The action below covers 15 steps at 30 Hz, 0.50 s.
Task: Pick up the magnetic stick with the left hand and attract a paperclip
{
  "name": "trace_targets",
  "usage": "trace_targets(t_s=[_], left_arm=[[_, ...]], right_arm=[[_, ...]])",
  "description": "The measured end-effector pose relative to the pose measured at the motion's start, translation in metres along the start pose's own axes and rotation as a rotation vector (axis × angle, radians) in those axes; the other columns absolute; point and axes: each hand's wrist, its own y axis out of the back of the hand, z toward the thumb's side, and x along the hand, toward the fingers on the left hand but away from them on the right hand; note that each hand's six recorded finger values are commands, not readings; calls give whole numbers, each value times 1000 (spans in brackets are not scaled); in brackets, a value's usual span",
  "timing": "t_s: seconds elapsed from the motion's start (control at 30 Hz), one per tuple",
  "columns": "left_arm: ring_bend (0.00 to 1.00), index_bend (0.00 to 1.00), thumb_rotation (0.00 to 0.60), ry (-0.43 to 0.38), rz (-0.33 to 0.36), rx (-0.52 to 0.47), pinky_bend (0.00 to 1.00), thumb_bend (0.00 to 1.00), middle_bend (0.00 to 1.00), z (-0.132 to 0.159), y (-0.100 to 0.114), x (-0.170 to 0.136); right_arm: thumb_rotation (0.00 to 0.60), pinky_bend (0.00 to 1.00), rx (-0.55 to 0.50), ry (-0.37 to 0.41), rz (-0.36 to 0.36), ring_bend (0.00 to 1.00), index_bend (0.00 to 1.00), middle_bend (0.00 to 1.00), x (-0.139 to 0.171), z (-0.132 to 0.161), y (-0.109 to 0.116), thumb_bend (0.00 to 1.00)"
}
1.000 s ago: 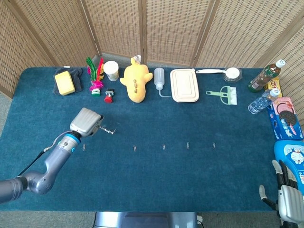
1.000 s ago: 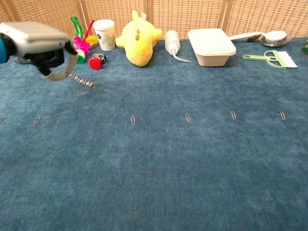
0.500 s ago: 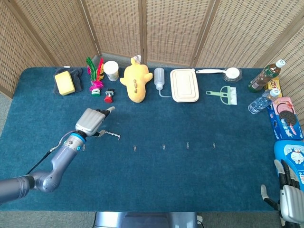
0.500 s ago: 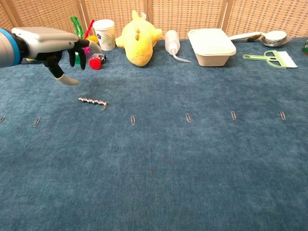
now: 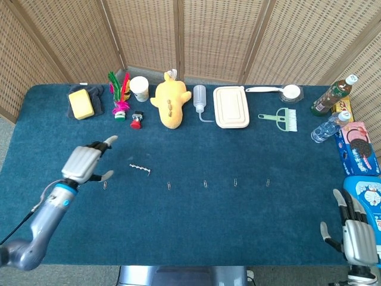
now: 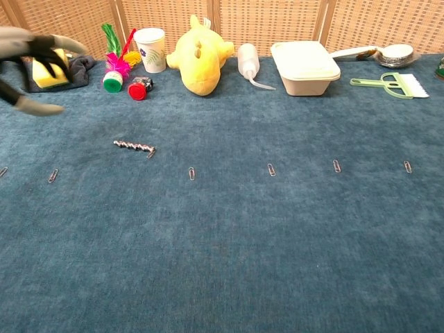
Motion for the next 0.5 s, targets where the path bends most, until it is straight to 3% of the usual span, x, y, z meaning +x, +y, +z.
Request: trace_targets(t_s=[0.17, 0.5], left_arm=[[238, 81, 512, 92, 60, -15, 398, 476, 259, -39, 8, -59], [238, 125, 514, 243, 115, -53, 315, 476, 257, -74, 16, -155]], right_arm=[[600, 108, 29, 40, 23, 0, 0, 0, -14, 14, 4, 442], [600, 108, 106, 123, 43, 0, 0, 0, -29, 36, 10, 442]])
